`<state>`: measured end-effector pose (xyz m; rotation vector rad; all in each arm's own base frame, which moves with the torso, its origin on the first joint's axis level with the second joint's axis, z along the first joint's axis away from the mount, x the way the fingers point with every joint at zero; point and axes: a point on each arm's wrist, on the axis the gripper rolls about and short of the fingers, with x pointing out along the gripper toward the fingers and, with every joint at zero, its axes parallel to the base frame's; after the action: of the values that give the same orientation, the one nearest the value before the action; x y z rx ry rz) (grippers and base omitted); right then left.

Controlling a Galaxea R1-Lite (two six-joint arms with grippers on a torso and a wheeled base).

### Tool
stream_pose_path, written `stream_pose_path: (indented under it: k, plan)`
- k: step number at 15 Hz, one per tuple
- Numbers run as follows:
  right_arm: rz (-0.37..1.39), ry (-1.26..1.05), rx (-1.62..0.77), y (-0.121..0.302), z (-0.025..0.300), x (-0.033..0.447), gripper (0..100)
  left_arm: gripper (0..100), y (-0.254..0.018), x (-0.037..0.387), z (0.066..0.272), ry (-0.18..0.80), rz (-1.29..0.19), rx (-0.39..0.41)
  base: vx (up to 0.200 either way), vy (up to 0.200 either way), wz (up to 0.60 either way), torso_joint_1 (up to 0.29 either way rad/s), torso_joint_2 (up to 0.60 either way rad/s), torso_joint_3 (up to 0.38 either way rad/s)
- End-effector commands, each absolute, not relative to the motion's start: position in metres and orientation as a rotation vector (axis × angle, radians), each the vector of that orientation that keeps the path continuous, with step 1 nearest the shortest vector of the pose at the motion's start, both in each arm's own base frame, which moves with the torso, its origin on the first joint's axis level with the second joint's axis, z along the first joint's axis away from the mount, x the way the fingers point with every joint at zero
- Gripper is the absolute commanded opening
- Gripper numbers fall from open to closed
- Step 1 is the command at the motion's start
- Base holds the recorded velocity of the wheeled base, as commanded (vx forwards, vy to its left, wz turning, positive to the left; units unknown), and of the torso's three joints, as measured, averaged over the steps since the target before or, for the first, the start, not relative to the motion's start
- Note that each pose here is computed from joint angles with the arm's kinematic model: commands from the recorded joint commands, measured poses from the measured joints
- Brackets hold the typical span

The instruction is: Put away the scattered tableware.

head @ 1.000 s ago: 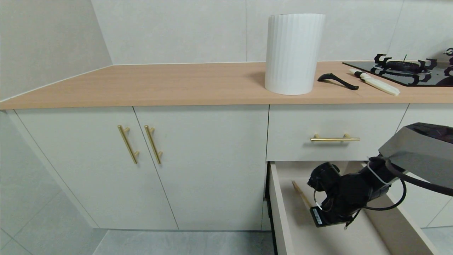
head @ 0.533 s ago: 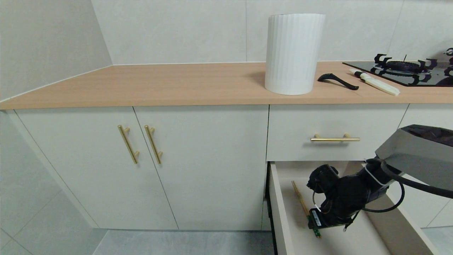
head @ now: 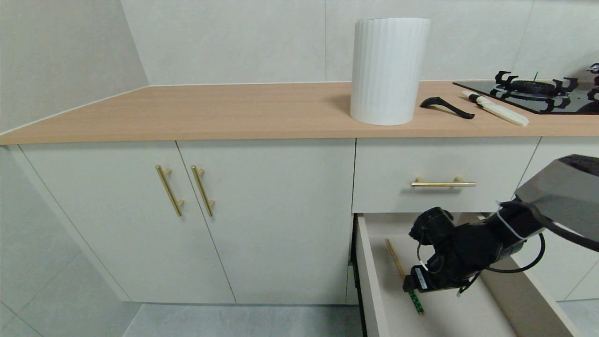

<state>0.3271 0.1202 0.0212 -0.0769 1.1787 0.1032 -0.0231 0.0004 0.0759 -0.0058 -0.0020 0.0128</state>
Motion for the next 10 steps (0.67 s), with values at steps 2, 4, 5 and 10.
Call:
stream_pose_path:
  k: [2,4,5,10]
  plan:
    - [0.112,0.981,-0.009,0.102,0.1,0.308,100,100,0.0,-0.023,0.076,0.0,0.014,-0.006,0.0,0.0,0.0,0.0,0.0,0.0]
    - [0.099,0.892,0.023,0.086,0.146,0.288,100,100,0.0,-0.023,0.076,0.0,0.014,-0.006,0.0,0.0,0.0,0.0,0.0,0.0]
    - [0.093,0.859,0.036,0.078,0.162,0.28,100,100,0.0,-0.023,0.076,-0.002,0.014,-0.006,0.0,0.0,0.0,0.0,0.0,0.0]
    - [0.064,0.694,0.044,0.053,0.209,0.253,100,100,0.0,-0.023,0.076,0.0,0.014,-0.006,0.0,0.0,0.0,0.0,0.0,0.0]
